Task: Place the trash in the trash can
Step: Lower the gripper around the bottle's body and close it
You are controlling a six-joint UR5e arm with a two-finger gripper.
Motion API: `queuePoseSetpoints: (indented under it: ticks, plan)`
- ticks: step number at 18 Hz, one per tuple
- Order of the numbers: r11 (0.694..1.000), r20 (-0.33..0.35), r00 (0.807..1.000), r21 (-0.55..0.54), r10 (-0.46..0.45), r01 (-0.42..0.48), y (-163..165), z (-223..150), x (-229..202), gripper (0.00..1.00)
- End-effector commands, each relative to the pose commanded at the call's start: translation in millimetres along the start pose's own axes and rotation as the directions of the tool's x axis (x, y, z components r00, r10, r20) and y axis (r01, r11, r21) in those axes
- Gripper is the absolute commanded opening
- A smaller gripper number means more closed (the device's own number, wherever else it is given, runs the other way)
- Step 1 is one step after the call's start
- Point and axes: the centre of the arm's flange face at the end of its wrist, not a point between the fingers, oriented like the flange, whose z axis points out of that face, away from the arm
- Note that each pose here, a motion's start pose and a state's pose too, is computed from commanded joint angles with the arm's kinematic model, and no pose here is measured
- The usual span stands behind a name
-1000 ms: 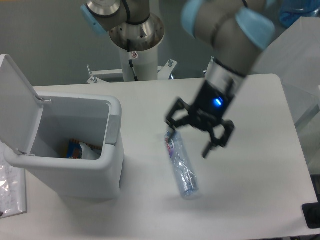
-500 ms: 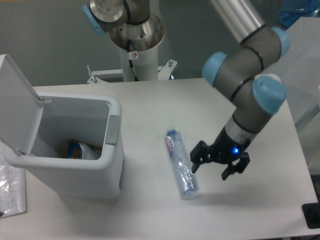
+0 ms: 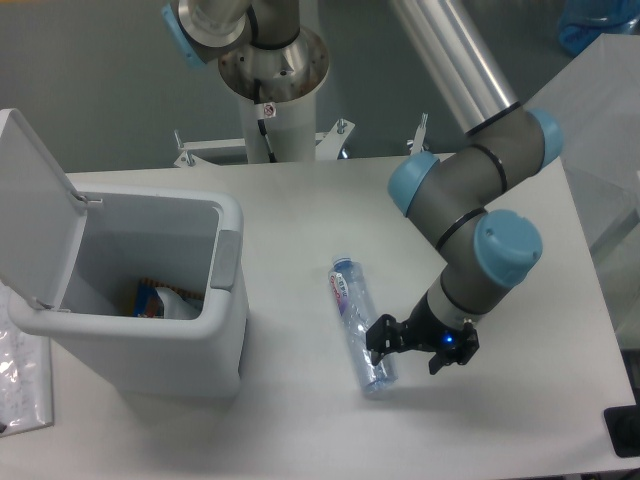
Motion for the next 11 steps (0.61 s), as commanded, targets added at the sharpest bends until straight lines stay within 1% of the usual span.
queuePoseSetpoints:
  ticks: [2, 8, 11]
  plan:
    - [1.0, -0.002, 1.0, -0.018, 0.005, -0.005, -2, 10, 6, 1.0]
    - [0.999, -0.008, 1.0, -0.036, -0.004, 0.004, -2, 23, 4, 1.0]
    - [0.997, 0.015, 1.0, -0.072, -0.001, 0.003, -4, 35, 11, 1.0]
